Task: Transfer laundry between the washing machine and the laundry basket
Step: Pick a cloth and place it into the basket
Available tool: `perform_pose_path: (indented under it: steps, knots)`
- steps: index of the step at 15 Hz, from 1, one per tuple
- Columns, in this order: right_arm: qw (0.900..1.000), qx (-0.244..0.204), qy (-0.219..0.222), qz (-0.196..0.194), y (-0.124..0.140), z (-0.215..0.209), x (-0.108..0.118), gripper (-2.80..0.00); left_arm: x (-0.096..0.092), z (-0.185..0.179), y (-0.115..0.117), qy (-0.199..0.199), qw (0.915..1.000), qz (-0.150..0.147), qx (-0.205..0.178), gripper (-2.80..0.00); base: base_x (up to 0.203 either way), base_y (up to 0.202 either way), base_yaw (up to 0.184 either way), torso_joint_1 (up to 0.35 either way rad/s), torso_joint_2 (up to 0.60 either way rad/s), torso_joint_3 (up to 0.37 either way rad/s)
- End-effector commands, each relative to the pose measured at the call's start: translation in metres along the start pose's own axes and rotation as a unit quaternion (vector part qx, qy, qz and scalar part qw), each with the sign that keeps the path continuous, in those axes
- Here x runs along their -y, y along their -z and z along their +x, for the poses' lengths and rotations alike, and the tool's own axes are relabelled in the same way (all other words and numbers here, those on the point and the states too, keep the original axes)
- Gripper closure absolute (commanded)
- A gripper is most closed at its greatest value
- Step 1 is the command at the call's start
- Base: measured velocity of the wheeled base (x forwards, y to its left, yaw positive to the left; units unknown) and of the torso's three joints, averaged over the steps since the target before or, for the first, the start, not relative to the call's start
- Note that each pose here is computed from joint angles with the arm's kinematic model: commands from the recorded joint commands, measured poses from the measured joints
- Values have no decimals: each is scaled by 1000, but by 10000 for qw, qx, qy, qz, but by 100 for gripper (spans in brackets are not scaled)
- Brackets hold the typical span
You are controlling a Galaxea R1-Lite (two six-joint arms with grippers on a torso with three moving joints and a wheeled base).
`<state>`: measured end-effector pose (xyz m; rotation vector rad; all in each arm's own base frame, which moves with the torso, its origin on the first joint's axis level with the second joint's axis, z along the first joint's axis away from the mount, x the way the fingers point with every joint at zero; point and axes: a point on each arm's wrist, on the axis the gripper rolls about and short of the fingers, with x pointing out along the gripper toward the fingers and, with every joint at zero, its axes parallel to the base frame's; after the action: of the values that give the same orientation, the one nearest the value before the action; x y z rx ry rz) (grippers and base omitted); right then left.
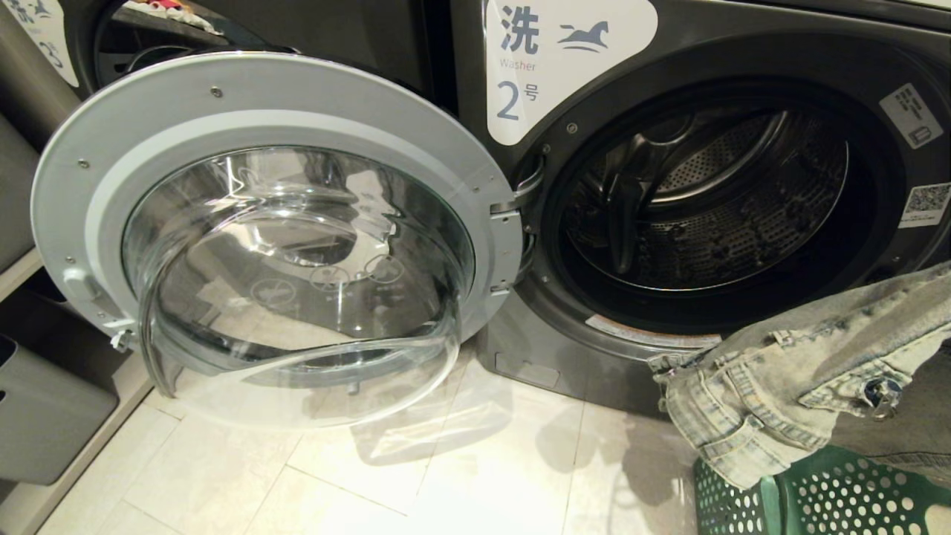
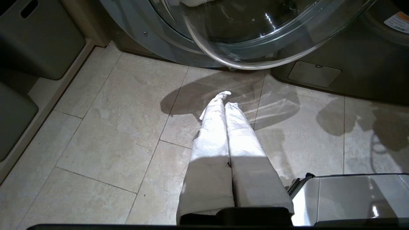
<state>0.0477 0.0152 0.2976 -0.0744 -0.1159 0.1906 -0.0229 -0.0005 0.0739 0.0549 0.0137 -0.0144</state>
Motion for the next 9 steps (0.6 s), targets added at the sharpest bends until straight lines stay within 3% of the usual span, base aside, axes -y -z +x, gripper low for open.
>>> perform_pose_path:
  steps: [1, 9]
  knots:
    - [9999, 4, -159, -24, 0, 1, -1, 0, 0, 0, 0, -1, 10000, 1, 1, 0, 0, 0, 0, 0, 0, 0]
    - [9998, 26, -149, -89, 1, -2, -1, 0, 0, 0, 0, -1, 10000, 1, 1, 0, 0, 0, 0, 0, 0, 0]
